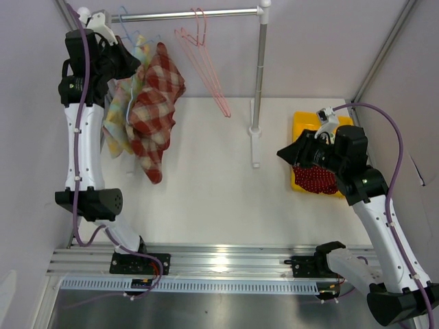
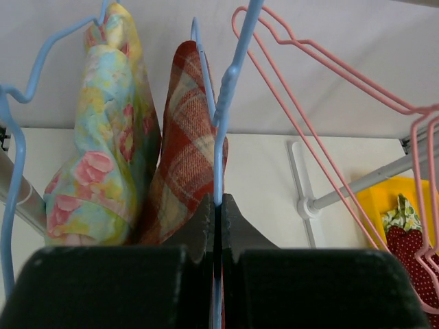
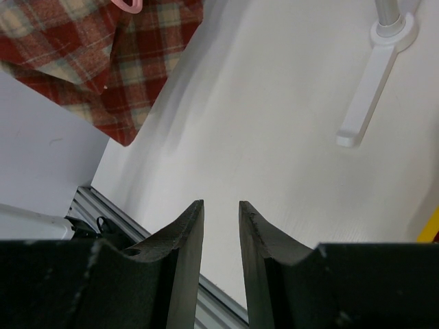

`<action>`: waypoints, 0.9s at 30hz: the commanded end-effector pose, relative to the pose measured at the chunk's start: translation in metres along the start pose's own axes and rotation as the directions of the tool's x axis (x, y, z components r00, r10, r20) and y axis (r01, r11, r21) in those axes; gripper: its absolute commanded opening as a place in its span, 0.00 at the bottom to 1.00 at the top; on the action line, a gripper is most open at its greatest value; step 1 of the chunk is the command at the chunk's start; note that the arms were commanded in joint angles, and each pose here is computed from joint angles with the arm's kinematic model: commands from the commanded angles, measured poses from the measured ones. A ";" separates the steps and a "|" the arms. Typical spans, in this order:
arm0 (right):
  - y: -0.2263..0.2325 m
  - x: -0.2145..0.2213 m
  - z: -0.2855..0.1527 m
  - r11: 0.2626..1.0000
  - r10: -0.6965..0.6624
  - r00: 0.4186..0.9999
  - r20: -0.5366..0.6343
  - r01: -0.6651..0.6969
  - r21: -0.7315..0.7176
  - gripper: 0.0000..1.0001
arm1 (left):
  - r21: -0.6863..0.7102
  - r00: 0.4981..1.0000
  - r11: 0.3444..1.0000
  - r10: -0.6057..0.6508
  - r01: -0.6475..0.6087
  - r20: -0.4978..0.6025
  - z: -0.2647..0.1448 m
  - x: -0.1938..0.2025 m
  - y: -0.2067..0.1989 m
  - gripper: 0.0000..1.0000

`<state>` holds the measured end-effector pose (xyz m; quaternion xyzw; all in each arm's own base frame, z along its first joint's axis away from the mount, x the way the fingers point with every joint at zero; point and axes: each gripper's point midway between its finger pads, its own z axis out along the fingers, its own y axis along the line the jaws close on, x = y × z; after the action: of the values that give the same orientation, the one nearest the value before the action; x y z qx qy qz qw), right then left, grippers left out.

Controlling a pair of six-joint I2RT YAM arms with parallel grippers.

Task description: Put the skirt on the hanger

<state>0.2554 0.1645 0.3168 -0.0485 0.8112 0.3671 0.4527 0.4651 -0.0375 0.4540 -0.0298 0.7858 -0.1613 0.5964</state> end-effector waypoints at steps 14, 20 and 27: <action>0.006 -0.004 -0.007 1.000 -0.025 0.999 0.027 0.025 -0.017 0.37 | 0.036 0.988 0.999 0.025 -0.031 0.150 -0.034 -0.034 -0.014 0.50; -0.002 -0.001 -0.006 1.000 -0.014 0.999 0.034 0.014 0.016 0.54 | 0.055 0.984 0.998 0.016 -0.026 0.179 -0.069 -0.037 -0.027 0.59; -0.014 0.006 0.000 0.998 0.029 0.999 0.038 -0.031 0.053 0.83 | 0.196 0.987 0.981 -0.025 -0.006 0.156 -0.115 -0.004 -0.062 0.62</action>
<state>0.2533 0.1593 0.2978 -0.0308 0.8224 0.3553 0.4433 0.3714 -0.0515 0.5040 -0.0055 0.7264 -0.1945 0.6592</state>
